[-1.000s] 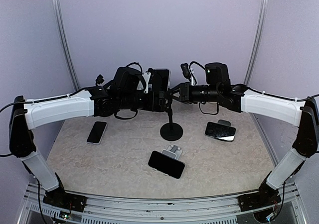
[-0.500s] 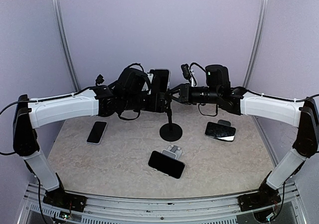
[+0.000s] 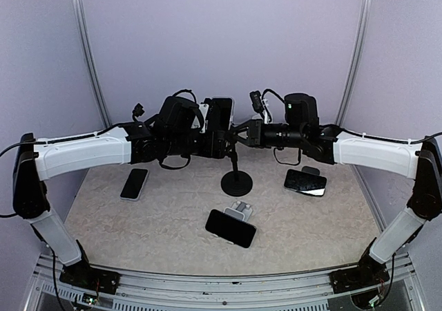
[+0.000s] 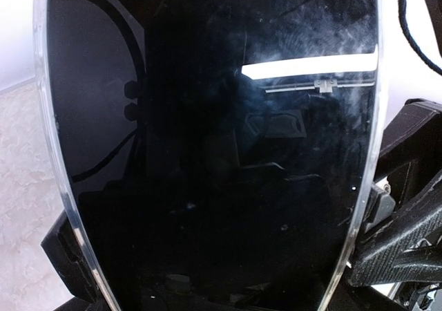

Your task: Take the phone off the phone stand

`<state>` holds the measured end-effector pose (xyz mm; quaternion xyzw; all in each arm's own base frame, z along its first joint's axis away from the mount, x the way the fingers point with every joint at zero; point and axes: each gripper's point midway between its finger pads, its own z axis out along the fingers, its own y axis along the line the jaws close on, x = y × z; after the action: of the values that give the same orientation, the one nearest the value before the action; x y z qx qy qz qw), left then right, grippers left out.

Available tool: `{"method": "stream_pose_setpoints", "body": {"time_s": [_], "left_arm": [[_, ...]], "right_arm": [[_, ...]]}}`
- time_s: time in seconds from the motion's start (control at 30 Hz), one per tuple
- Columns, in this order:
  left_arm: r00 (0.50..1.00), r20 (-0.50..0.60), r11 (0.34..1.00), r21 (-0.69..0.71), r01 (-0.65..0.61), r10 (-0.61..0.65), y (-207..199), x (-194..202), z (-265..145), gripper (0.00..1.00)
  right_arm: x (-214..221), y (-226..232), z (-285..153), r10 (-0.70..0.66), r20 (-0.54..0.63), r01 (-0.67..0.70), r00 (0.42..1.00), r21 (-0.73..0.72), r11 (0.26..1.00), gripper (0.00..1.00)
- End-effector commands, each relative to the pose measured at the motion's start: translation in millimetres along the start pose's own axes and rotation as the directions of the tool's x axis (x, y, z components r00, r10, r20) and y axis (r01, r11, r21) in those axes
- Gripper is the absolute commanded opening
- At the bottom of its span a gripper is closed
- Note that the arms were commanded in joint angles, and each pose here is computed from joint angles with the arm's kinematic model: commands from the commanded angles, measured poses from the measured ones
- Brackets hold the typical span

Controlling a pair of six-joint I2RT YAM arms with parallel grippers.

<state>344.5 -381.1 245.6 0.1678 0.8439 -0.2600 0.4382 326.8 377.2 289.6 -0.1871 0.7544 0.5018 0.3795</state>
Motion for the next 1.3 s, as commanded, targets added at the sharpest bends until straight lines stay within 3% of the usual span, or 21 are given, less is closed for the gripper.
{"method": "stream_pose_setpoints", "body": {"time_s": [0.0,0.23,0.5,0.7,0.93,1.1,1.27], "left_arm": [[0.996,0.047,0.952,-0.295,0.080,-0.069,104.1,-14.0,-12.6,0.61],[0.994,0.058,0.941,-0.322,0.102,-0.088,128.5,-16.4,-19.4,0.55],[0.994,0.068,0.968,-0.227,0.103,-0.090,113.6,-24.3,-20.0,0.48],[0.996,0.084,0.999,0.032,0.001,-0.004,46.0,-34.2,-21.7,0.45],[0.993,0.088,0.959,0.268,-0.094,0.072,-39.3,-30.9,-24.1,0.43],[0.991,0.096,0.928,0.352,-0.118,0.089,-65.5,-28.9,-30.0,0.43],[0.989,0.125,0.928,0.353,-0.119,0.079,-66.3,-36.7,-44.0,0.42]], "right_arm": [[-16.9,32.9,-24.1,-0.041,0.056,0.046,0.998,-0.083,0.995,0.00],[-16.0,28.1,-30.9,-0.038,0.058,0.042,0.998,-0.071,0.997,0.00],[-17.3,24.5,-31.4,-0.040,0.059,0.044,0.997,-0.070,0.997,0.00],[-15.8,21.2,-28.2,-0.042,0.055,0.046,0.998,-0.067,0.997,0.00],[-13.4,19.0,-26.4,-0.045,0.050,0.048,0.998,-0.062,0.997,0.00],[-12.8,15.9,-26.6,-0.051,0.050,0.053,0.997,-0.049,0.997,0.00],[-11.2,12.1,-24.7,-0.060,0.048,0.062,0.997,-0.038,0.997,0.00]]}}
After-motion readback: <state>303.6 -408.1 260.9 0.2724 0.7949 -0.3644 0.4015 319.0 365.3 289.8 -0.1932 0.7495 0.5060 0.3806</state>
